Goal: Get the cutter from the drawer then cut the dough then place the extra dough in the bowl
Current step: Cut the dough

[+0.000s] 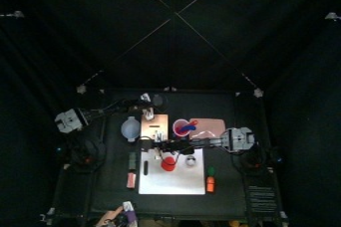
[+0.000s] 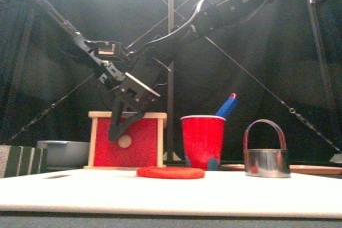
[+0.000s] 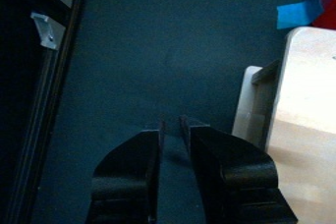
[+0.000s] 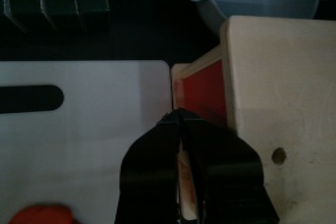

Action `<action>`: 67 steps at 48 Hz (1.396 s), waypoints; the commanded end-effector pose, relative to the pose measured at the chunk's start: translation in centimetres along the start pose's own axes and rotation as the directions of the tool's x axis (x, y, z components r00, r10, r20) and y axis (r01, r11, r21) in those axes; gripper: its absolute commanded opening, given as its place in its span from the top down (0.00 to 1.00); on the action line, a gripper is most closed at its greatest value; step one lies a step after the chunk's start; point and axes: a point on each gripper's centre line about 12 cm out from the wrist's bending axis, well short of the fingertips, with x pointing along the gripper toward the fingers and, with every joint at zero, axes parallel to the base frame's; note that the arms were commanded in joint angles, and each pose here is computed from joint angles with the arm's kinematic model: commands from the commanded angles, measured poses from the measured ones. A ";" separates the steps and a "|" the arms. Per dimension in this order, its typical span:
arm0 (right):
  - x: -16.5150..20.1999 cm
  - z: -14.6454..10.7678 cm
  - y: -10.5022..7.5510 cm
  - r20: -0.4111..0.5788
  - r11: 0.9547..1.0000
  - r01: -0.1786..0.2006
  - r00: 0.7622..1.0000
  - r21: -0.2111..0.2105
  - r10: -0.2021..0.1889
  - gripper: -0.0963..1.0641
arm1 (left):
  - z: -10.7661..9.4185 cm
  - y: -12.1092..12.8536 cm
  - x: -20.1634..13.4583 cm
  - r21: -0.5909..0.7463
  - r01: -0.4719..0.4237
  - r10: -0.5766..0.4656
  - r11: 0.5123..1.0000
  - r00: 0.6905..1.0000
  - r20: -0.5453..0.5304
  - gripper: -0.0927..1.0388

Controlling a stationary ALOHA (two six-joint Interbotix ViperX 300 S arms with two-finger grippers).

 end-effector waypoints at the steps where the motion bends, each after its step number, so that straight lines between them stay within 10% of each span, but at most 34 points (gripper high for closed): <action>1: -2.5 2.6 0.4 0.078 1.000 -0.007 0.997 0.005 0.007 0.62 | 2.0 1.6 -1.7 -0.027 -0.054 0.056 0.998 0.994 0.091 0.34; 17: -8.0 2.8 5.5 0.111 0.991 -0.130 0.986 0.027 0.126 0.62 | 3.5 2.6 -6.1 -0.106 -0.120 0.143 0.987 0.959 0.245 0.34; 33: -14.9 -0.8 5.5 0.105 0.955 -0.234 0.970 0.183 0.218 0.62 | 4.8 -6.7 -10.4 -0.062 -0.064 0.086 0.996 0.860 0.502 0.34; 44: -18.2 -5.0 4.6 0.016 0.953 -0.220 0.975 0.209 0.222 0.62 | 3.3 -12.6 -12.7 -0.045 -0.046 0.064 0.998 0.743 0.666 0.33; 58: -19.6 -8.7 4.7 -0.069 0.955 -0.215 0.970 0.203 0.233 0.35 | 1.4 -18.1 -13.1 -0.047 0.064 -0.014 0.997 0.726 0.688 0.33; 67: -19.3 -11.1 4.8 -0.175 0.965 -0.192 0.959 0.179 0.223 0.15 | 0.7 -19.9 -13.2 -0.052 0.081 -0.021 0.995 0.710 0.704 0.33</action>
